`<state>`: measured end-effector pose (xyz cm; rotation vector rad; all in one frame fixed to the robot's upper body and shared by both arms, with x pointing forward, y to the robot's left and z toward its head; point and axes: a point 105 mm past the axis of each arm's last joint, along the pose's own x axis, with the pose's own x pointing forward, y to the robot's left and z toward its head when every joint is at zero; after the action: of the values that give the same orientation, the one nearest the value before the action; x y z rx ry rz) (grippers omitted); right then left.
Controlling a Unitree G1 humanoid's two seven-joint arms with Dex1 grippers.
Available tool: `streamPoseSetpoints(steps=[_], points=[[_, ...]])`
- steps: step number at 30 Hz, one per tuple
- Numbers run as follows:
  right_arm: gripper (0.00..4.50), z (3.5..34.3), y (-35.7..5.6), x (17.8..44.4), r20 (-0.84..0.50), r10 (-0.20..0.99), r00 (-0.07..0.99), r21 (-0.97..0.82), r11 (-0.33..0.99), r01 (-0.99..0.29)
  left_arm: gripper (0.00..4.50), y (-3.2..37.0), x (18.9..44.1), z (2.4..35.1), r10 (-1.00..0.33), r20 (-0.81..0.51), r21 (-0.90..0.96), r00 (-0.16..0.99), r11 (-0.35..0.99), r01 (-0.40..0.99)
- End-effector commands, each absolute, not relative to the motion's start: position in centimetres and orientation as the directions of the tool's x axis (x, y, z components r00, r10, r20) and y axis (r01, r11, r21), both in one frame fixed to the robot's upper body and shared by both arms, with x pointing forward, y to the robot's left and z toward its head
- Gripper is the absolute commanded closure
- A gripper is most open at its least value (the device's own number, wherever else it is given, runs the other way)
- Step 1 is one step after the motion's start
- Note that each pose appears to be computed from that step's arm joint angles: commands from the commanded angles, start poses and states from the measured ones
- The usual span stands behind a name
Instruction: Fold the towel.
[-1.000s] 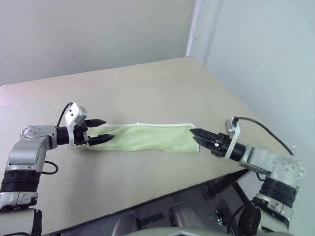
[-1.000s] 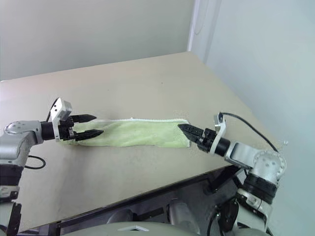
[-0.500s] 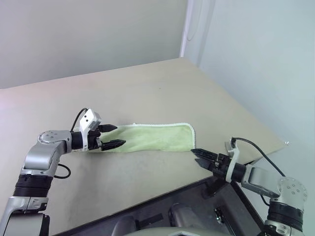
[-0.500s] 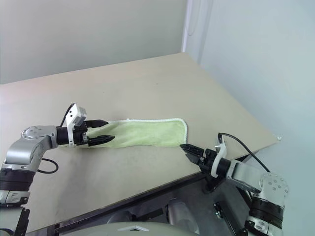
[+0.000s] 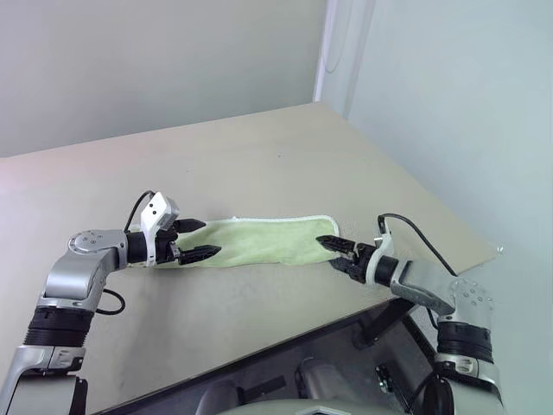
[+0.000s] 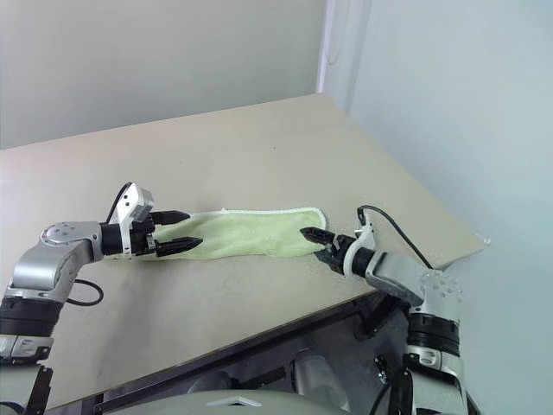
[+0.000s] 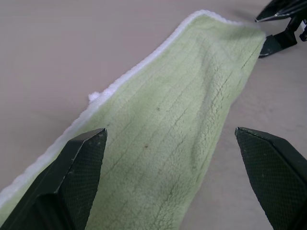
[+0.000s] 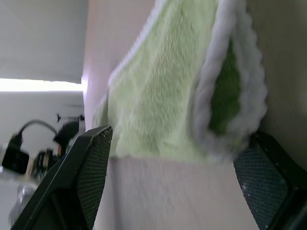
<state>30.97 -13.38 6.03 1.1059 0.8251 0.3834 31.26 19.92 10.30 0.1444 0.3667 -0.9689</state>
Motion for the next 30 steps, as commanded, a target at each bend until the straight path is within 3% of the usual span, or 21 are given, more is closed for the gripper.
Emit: streamPoseSetpoints(steps=[1, 9, 14, 22, 27, 30], points=[[1.5, 6.8, -13.7, 31.9, -0.391, 0.618, 0.682, 0.891, 0.441, 0.112, 0.0, 20.5, 31.9, 12.0, -0.762, -0.331, 0.015, 0.556, 0.585, 0.811], [4.45, 6.4, -15.6, 31.2, -0.416, 0.577, 0.702, 0.874, 0.467, 0.135, 0.0, 22.0, 32.9, 12.4, -0.719, -0.328, 0.05, 0.613, 0.635, 0.771], [4.45, 7.4, -19.1, 31.3, -0.429, 0.509, 0.746, 0.843, 0.522, 0.129, 0.0, 22.9, 33.4, 12.7, -0.695, -0.325, 0.066, 0.641, 0.66, 0.749], [4.45, 12.5, -24.8, 31.4, -0.423, 0.452, 0.786, 0.726, 0.688, -0.005, 0.0, 23.8, 33.9, 12.9, -0.672, -0.325, 0.088, 0.665, 0.679, 0.729], [4.45, 15.8, -21.9, 30.8, -0.419, 0.528, 0.738, 0.538, 0.8, -0.267, 0.0, 23.8, 33.9, 12.6, -0.667, -0.325, 0.087, 0.671, 0.685, 0.723], [4.45, 16.1, -20.2, 31.2, -0.426, 0.546, 0.721, 0.471, 0.814, -0.338, 0.0, 23.7, 33.8, 12.5, -0.666, -0.326, 0.087, 0.671, 0.685, 0.723]])
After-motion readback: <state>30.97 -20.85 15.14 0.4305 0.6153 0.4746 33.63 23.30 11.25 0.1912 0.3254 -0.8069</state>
